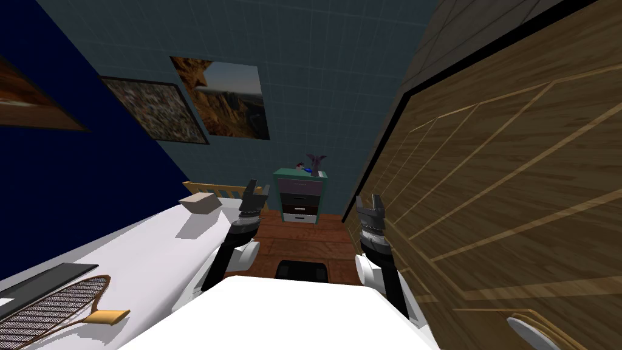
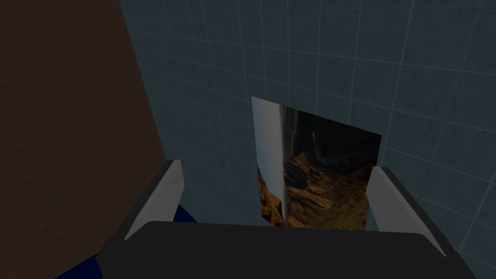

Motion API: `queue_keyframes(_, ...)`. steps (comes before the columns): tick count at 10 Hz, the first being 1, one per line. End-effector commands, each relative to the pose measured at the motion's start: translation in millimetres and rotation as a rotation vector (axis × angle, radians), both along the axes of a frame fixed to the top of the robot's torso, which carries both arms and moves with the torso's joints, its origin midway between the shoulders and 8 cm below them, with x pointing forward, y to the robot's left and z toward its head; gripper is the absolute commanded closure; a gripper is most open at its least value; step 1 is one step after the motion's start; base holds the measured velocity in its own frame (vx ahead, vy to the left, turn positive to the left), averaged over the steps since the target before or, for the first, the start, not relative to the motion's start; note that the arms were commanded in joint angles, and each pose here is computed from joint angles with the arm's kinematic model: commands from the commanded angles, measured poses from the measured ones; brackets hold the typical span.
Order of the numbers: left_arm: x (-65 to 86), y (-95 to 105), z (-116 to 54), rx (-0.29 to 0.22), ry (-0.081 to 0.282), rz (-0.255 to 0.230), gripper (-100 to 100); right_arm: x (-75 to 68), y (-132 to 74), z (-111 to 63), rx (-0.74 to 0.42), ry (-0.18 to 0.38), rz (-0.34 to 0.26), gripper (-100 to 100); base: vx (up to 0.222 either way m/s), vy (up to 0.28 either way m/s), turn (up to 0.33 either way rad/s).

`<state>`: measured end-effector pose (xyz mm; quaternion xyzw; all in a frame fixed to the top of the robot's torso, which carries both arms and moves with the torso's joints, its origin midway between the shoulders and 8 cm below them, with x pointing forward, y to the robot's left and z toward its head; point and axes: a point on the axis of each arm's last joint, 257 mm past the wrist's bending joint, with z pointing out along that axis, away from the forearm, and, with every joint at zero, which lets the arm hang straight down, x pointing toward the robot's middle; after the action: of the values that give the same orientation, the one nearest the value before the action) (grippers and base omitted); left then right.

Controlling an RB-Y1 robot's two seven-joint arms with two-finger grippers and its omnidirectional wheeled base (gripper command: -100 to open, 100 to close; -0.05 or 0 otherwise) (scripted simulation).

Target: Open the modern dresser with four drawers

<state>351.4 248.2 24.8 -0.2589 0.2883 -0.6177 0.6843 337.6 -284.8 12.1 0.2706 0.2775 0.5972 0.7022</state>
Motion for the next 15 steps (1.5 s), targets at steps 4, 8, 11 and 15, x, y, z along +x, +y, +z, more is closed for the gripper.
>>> queue_keyframes(4,0.0,0.0,0.1,0.000,0.000,0.000,0,0.0,0.0,0.1,0.000,0.000,0.000,0,0.000,0.000,0.000)
queue_keyframes(8,-0.1,0.0,0.2,0.000,0.000,0.000,0,-0.1,0.0,0.2,0.000,0.000,0.000,0,0.000,0.000,0.000)
queue_keyframes(11,7.4,-3.3,-6.1,0.043,0.038,-0.016,-100,0.0,0.0,-0.1,0.000,0.000,0.000,0,0.031,-0.003,-0.013)
queue_keyframes(15,22.1,-3.2,-17.9,0.072,0.106,-0.018,-100,0.0,-0.1,-0.2,0.000,0.000,0.000,0,0.077,-0.001,-0.020)
